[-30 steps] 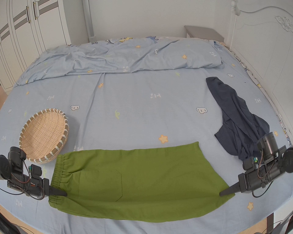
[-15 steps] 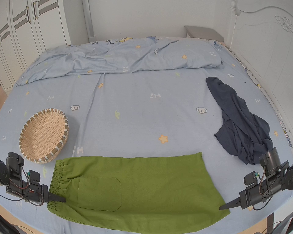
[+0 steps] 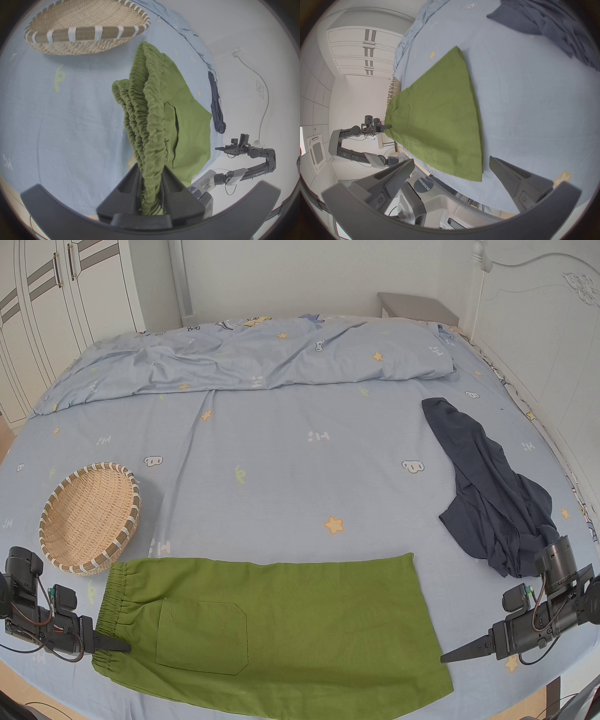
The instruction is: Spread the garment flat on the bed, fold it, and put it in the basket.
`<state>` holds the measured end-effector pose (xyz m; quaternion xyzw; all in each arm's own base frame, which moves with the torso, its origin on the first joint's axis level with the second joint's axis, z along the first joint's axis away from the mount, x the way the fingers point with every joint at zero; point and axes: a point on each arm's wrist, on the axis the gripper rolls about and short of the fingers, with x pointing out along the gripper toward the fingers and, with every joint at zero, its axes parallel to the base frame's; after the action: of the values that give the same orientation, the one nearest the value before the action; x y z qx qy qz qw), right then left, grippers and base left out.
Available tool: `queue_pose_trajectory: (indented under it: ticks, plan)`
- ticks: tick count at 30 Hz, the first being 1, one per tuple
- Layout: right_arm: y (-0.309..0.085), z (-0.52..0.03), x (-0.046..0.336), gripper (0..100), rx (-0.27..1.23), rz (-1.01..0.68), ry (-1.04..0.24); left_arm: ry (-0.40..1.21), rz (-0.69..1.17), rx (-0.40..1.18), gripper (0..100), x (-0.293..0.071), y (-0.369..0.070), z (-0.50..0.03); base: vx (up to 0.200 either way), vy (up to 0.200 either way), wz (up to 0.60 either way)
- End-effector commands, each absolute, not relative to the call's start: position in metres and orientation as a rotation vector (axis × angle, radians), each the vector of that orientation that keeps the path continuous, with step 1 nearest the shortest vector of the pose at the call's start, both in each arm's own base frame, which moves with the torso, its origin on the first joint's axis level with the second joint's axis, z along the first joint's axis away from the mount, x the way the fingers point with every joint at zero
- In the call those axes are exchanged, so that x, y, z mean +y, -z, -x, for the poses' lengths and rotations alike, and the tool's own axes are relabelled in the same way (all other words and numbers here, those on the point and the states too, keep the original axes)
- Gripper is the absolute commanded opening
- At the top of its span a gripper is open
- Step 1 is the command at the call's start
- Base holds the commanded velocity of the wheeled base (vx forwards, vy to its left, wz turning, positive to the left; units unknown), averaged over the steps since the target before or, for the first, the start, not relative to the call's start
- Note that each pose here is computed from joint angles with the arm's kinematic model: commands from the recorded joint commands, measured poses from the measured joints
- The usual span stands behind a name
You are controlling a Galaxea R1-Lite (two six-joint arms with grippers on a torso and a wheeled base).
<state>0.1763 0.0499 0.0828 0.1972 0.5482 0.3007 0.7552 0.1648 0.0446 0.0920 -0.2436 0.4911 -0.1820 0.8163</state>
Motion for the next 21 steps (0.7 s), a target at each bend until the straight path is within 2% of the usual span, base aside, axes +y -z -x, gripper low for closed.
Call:
queue_pose_trajectory:
  ticks: [1, 6, 12, 21]
  plan:
    - [-0.133, -0.185, 0.045, 100, 0.952, -0.418, -0.663, 0.398, 0.422, 0.944, 0, 0.031, -0.171, -0.139, 0.0, 0.0, 0.0]
    - [-0.175, -0.199, 0.05, 100, 0.845, -0.44, -0.678, 0.373, 0.353, 0.927, 0, 0.025, -0.215, -0.134, 0.0, 0.0, 0.0]
    - [-0.21, -0.209, 0.047, 100, 0.79, -0.442, -0.667, 0.338, 0.245, 0.924, 0, 0.018, -0.227, -0.137, 0.0, 0.0, 0.0]
    - [-0.213, -0.205, 0.04, 100, 0.778, -0.451, -0.643, 0.338, 0.22, 0.901, 0, 0.018, -0.233, -0.14, 0.0, 0.0, 0.0]
